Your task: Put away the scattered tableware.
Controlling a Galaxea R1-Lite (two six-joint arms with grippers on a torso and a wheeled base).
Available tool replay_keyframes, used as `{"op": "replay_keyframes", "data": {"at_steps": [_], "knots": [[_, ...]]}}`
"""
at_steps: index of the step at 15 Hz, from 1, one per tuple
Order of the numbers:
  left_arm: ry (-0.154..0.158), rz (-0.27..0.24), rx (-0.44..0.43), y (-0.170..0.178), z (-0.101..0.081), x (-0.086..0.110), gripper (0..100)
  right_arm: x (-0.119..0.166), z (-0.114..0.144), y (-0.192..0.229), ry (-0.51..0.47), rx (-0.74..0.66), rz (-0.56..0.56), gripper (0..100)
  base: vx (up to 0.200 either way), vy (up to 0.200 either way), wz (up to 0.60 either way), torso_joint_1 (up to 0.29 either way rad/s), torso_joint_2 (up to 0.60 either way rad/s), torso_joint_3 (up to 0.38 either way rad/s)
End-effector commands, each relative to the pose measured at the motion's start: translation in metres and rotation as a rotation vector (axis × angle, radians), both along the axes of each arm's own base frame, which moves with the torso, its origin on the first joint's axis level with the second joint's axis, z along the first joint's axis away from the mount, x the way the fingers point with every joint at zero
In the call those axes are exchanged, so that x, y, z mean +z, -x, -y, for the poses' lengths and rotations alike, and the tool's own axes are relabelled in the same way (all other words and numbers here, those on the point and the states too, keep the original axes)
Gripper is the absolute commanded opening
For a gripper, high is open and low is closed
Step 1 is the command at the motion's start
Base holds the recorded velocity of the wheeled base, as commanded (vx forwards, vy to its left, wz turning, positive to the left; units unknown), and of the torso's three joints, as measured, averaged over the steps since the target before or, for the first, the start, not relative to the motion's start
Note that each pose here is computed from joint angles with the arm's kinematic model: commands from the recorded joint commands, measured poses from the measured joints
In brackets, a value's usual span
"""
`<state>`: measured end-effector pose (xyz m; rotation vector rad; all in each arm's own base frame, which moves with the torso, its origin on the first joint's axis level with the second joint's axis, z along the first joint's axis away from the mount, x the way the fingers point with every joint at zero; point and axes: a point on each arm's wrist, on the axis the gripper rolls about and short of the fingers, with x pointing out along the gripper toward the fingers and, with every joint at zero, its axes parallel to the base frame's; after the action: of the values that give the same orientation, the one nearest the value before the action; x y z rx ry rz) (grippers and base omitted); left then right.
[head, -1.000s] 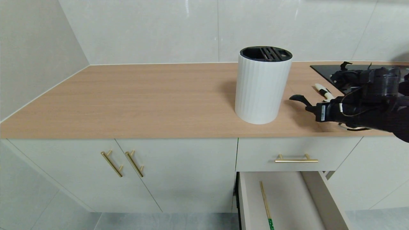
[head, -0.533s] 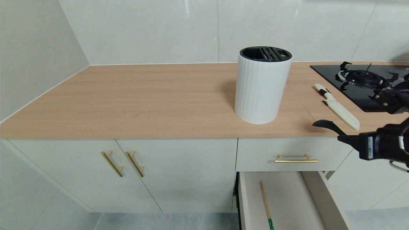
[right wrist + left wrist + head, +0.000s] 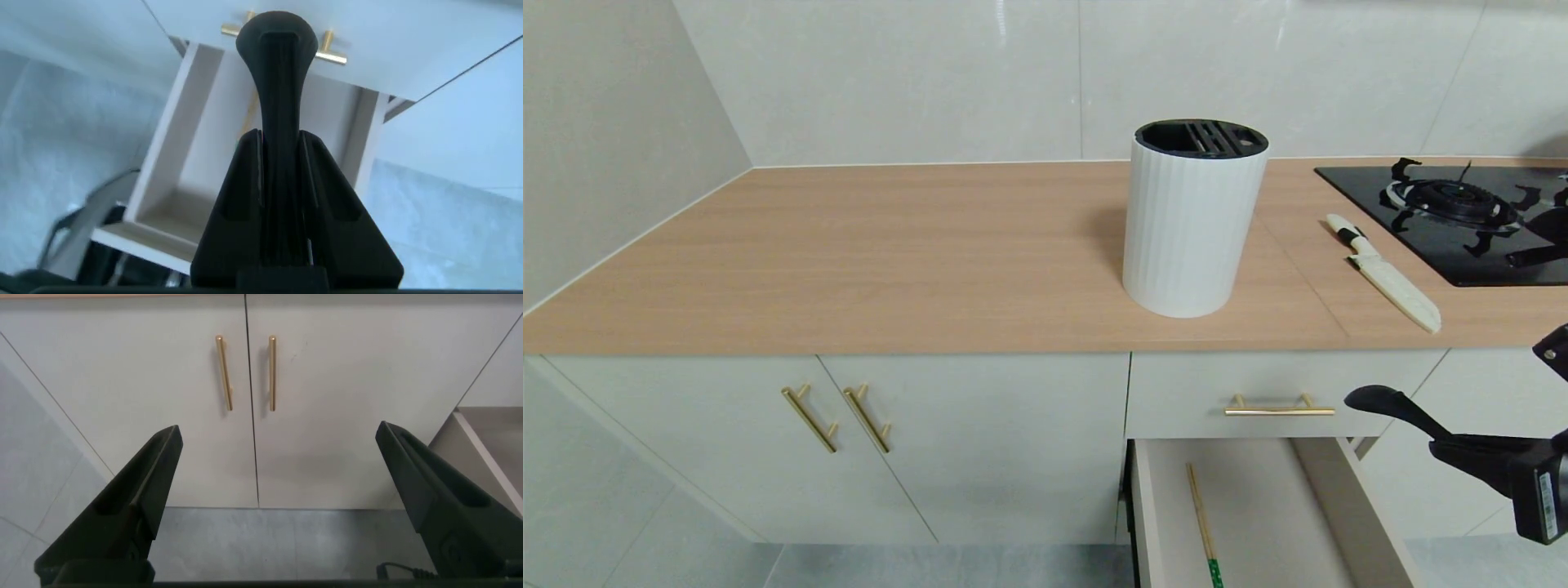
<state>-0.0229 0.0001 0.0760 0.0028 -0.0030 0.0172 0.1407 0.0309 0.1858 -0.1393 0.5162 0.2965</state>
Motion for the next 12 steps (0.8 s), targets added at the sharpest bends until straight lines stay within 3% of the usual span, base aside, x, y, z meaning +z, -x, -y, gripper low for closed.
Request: {"op": "replay_keyframes", "data": {"at_steps": [1,6,12], "knots": [[0.000,0.000,0.001,0.000,0.000,0.000,100,-0.006,0.000,0.003,0.027,0.017,-0.011,0,0.000,0.000,0.00,0.000,0.00,0.000],[0.000,0.000,0.001,0.000,0.000,0.000,100,-0.012,0.000,0.001,0.033,0.023,-0.040,0,0.000,0.000,0.00,-0.016,0.03,0.022],[0.000,0.000,0.001,0.000,0.000,0.000,100,-0.022,-0.002,-0.006,0.045,0.025,-0.094,0,0.000,0.000,0.00,-0.192,0.43,0.234]]}}
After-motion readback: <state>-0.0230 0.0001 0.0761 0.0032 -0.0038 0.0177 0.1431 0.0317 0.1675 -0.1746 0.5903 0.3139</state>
